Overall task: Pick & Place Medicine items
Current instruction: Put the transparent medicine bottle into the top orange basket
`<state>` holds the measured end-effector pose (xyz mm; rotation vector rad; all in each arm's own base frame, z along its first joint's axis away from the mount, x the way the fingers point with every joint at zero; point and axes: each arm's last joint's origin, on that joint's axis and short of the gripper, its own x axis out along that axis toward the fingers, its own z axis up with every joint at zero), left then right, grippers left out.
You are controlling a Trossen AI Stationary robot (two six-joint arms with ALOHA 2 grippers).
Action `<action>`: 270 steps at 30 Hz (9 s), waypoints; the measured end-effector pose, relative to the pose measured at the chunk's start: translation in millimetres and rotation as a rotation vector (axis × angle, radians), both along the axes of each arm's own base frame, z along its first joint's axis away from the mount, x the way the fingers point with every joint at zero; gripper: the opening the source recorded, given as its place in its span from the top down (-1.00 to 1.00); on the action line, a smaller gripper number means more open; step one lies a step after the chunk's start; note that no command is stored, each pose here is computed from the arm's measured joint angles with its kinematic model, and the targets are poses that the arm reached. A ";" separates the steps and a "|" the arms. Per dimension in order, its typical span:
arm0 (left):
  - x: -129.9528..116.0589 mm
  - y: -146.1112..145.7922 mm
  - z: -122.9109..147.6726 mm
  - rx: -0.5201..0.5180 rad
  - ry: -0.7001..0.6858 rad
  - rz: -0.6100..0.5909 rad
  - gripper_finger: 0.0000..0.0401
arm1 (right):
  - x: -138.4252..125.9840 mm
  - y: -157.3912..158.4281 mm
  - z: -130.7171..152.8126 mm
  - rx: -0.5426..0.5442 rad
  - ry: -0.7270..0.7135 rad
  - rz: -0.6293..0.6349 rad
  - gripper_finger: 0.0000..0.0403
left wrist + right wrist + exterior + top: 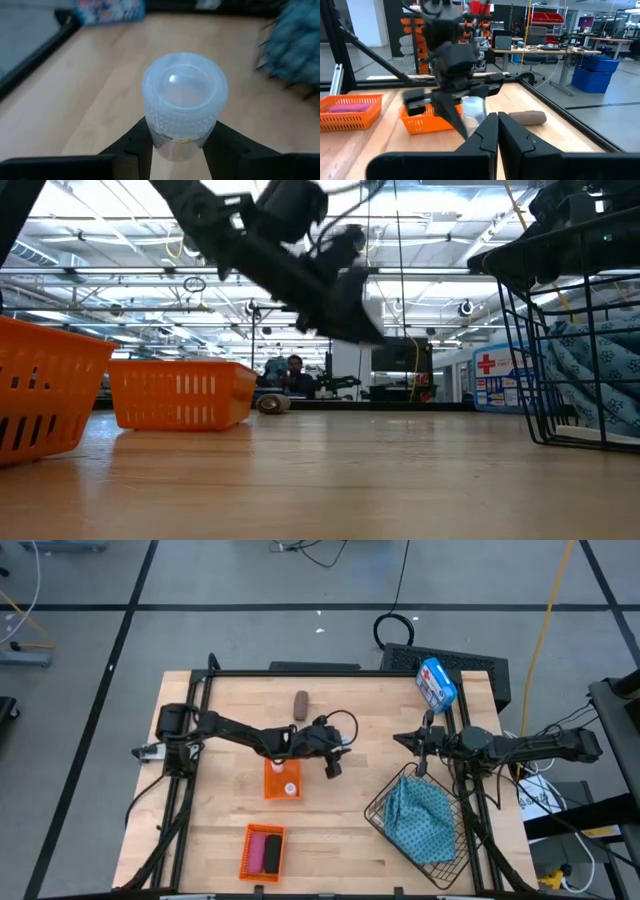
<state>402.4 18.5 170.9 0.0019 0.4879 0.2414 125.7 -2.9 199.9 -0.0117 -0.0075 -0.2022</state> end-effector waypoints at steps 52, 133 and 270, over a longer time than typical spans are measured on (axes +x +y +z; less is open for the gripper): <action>-81.1 -60.4 67.4 0.037 -0.201 -0.097 0.31 | 73.7 4.4 10.8 0.031 -0.026 0.076 0.14; -65.4 -49.1 152.5 -0.144 0.313 -0.140 -0.57 | 196.4 11.7 20.3 -0.002 0.262 0.304 0.39; -38.9 -51.2 132.7 0.030 0.426 -0.201 0.32 | 195.7 14.1 18.1 -0.002 0.285 0.312 0.30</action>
